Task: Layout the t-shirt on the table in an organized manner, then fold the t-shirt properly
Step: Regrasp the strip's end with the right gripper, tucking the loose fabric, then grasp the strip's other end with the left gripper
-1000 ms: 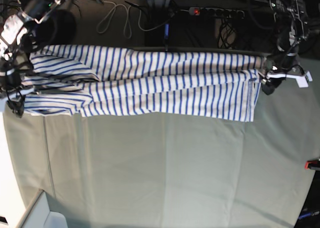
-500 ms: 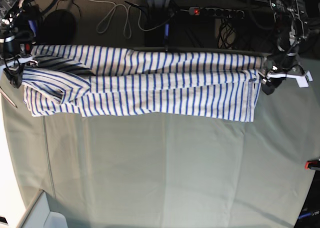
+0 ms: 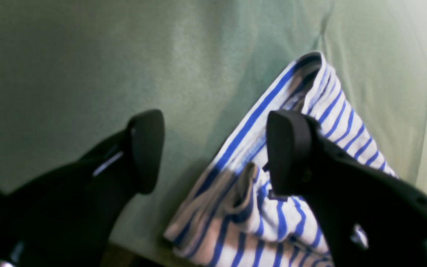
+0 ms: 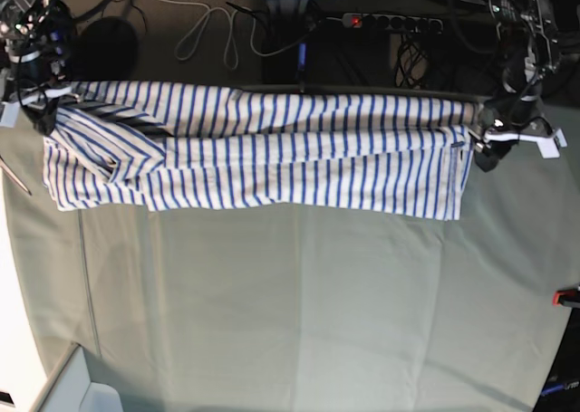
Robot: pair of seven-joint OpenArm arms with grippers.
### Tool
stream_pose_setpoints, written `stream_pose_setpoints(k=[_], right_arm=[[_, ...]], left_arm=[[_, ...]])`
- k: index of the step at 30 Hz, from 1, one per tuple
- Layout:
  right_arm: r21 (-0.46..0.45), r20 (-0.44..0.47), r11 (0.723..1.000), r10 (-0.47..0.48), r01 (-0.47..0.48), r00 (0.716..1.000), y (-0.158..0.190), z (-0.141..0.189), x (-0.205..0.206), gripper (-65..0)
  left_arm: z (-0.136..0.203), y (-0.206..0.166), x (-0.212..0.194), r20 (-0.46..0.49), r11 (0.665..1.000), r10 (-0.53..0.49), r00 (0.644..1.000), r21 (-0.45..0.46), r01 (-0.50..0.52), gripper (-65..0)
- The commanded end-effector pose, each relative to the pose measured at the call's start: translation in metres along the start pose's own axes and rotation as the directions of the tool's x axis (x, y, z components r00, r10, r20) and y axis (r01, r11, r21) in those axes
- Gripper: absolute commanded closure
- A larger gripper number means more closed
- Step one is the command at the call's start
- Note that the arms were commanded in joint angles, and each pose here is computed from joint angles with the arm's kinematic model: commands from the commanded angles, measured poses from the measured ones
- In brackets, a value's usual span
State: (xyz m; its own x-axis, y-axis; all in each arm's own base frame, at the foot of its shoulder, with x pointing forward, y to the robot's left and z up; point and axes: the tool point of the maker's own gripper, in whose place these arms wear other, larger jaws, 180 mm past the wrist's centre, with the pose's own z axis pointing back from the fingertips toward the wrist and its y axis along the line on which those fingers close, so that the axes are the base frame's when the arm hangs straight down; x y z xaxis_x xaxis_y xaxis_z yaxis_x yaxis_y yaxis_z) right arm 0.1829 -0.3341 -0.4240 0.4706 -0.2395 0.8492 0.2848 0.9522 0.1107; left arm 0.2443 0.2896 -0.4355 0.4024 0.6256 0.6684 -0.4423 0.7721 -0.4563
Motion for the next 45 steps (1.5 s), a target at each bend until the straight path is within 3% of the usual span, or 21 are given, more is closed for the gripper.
stream_pose_setpoints(k=[1,4,8,13,17,20,25,31,34,37,42,45], right_arm=[[0.001,0.053,1.0,0.003,-0.003,0.999,-0.003,-0.001,0.015,0.0],[0.018,0.032,1.0,0.006,-0.006,0.999,0.0,-0.005,0.009,0.0],[0.072,0.016,0.997,0.029,-0.03,0.999,0.017,-0.011,0.007,-0.1],[0.08,0.011,0.996,0.032,-0.033,0.999,0.02,-0.012,0.005,-17.3],[0.08,0.012,0.996,0.03,-0.031,0.999,0.02,-0.012,0.005,-25.5],[0.081,0.015,0.996,0.028,-0.03,0.999,0.021,-0.013,0.006,-25.3],[0.084,0.017,0.996,0.028,-0.029,0.999,0.022,-0.013,0.007,-25.3],[0.084,0.018,0.996,0.027,-0.029,0.999,0.023,-0.013,0.007,-25.3],[0.084,0.018,0.996,0.027,-0.029,0.999,0.023,-0.013,0.007,-25.3],[0.084,0.02,0.996,0.028,-0.03,0.999,0.023,-0.014,0.008,-25.3],[0.108,0.016,0.993,0.037,-0.039,0.999,0.031,-0.016,0.007,-25.3],[0.111,0.015,0.993,0.038,-0.04,0.999,0.032,-0.017,0.007,-25.3]], left_arm=[[0.003,-0.009,0.02,0.055,0.999,-0.013,0.998,-0.033,0.015,-42.1],[0.007,-0.023,0.032,0.087,0.997,-0.028,0.996,-0.064,0.033,-43.2],[0.011,-0.038,0.044,0.123,0.994,-0.041,0.992,-0.097,0.053,-54.7],[0.01,-0.04,0.048,0.131,0.993,-0.042,0.99,-0.102,0.056,-63.8],[0.002,-0.035,0.041,0.109,0.995,-0.028,0.994,-0.089,0.038,-63.8],[-0.005,-0.038,0.038,0.098,0.995,-0.024,0.995,-0.091,0.033,-63.7],[-0.014,-0.051,0.012,0.001,0.991,-0.049,0.999,-0.121,0.049,-63.7],[-0.019,-0.03,-0.014,-0.079,0.997,-0.033,0.996,-0.072,0.027,-63.7],[-0.021,-0.021,-0.022,-0.102,0.997,-0.073,0.992,-0.043,0.069,-63.6],[-0.026,-0.033,-0.031,-0.123,0.988,-0.149,0.981,-0.065,0.142,-63.6],[-0.027,-0.043,-0.046,-0.158,0.979,-0.191,0.969,-0.097,0.178,-63.4],[-0.027,-0.046,-0.049,-0.163,0.978,-0.197,0.967,-0.105,0.182,-58.7]])
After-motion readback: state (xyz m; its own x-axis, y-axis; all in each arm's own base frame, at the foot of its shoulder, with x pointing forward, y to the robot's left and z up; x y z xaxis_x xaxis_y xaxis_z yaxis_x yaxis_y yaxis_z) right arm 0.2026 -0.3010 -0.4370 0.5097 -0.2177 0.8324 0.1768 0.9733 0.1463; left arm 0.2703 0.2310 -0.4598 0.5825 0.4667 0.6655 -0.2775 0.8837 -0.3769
